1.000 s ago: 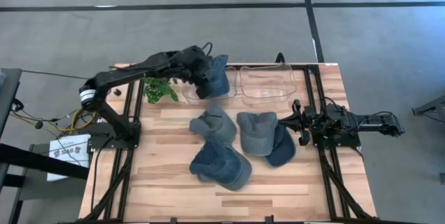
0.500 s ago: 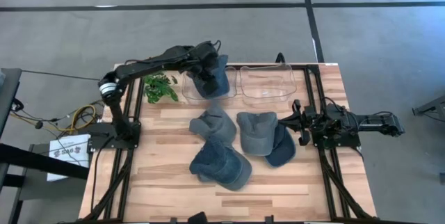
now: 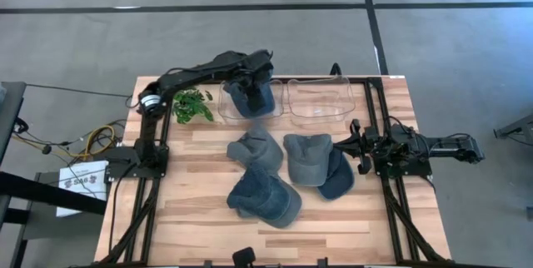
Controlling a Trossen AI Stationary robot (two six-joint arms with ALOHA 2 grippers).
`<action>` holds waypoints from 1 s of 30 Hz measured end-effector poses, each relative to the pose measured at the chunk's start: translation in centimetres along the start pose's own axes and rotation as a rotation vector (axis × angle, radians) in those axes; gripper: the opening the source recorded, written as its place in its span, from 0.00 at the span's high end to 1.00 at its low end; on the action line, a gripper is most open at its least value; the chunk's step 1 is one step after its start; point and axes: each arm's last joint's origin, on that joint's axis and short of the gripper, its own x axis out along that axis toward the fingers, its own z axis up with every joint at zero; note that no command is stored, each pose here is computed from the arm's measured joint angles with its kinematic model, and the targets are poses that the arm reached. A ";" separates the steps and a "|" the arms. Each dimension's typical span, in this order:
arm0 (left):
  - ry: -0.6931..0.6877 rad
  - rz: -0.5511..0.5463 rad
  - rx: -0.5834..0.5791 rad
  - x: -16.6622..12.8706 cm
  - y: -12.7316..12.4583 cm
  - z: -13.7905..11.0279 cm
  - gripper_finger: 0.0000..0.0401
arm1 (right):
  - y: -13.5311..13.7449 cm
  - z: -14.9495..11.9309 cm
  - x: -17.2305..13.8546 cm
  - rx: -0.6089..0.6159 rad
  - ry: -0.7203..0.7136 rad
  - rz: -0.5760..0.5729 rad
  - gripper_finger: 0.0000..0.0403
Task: Pick & Place hat
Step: Put the top left blue cap into the left transparent bin
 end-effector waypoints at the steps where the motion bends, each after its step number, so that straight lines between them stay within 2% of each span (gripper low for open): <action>1: -0.008 0.008 0.014 -0.2 0.0 0.0 0.95 | 0.0 0.0 0.0 0.000 0.000 0.000 1.00; 7: 0.030 0.145 0.106 -2.1 -1.0 -0.5 0.99 | 0.0 0.0 0.0 0.000 0.000 0.000 1.00; 13: -0.059 0.369 0.173 -6.0 -2.7 -0.3 1.00 | 0.0 0.0 0.0 0.000 0.000 -0.001 1.00; 17: -0.167 0.505 0.098 -7.1 -3.3 0.5 1.00 | 0.0 0.0 0.0 0.000 0.000 0.000 1.00; 20: -0.192 0.572 0.028 -6.1 -3.6 0.7 1.00 | 0.0 0.0 0.0 0.000 0.000 -0.001 1.00; 22: -0.164 0.559 0.027 -4.3 -4.0 0.5 1.00 | 0.0 0.0 0.0 0.000 0.000 0.000 1.00; 27: -0.069 0.335 0.050 -0.6 -5.6 -1.2 0.97 | 0.0 0.0 0.0 0.000 -0.001 0.000 1.00; 30: -0.044 0.360 0.076 0.0 -6.4 -1.7 0.93 | 0.0 0.0 0.0 0.000 0.000 0.000 1.00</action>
